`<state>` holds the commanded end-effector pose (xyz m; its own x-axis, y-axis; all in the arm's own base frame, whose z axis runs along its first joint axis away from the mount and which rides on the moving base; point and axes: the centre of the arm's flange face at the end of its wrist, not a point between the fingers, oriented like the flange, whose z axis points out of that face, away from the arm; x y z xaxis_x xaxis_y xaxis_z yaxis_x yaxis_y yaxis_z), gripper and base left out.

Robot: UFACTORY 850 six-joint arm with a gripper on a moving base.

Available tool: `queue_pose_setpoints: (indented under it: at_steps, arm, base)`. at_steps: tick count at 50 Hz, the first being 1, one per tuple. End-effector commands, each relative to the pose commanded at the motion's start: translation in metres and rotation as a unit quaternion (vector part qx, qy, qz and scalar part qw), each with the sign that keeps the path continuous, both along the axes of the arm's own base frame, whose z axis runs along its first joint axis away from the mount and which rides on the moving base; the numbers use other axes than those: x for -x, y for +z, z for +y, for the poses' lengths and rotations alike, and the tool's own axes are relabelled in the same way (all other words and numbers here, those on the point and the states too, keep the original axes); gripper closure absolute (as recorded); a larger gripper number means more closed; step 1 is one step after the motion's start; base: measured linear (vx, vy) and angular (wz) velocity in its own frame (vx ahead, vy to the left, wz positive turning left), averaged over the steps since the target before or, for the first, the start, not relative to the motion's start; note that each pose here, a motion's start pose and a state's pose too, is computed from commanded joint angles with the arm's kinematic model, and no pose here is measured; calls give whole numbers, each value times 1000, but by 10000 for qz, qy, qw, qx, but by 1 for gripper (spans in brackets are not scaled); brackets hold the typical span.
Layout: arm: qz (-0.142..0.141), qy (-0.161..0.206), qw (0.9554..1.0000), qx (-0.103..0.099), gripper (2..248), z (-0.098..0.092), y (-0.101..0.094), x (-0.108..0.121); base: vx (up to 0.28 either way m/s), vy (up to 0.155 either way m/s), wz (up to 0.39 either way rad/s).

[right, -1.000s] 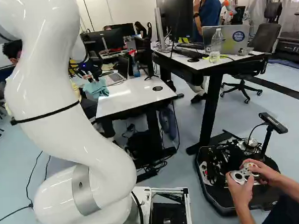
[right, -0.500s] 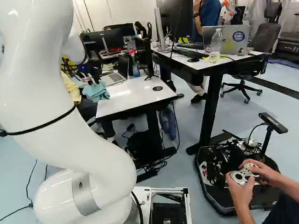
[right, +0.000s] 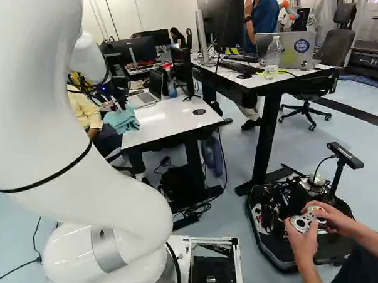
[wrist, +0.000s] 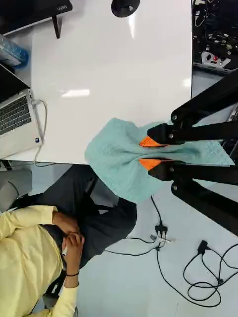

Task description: Clean the table with the green towel

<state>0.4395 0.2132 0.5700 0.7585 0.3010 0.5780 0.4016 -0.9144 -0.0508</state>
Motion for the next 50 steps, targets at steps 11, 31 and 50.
queue_pose_setpoints:
  at_steps: [11,31,50]
  arm:
    - [0,0,10000,0,199,-1,0,1]
    - [-2,-69,10000,-1,199,-1,0,-13]
    - [-20,-234,9997,-9,199,-4,0,-50]
  base:
    - [0,0,0]
    - [0,0,0]
    - [0,0,0]
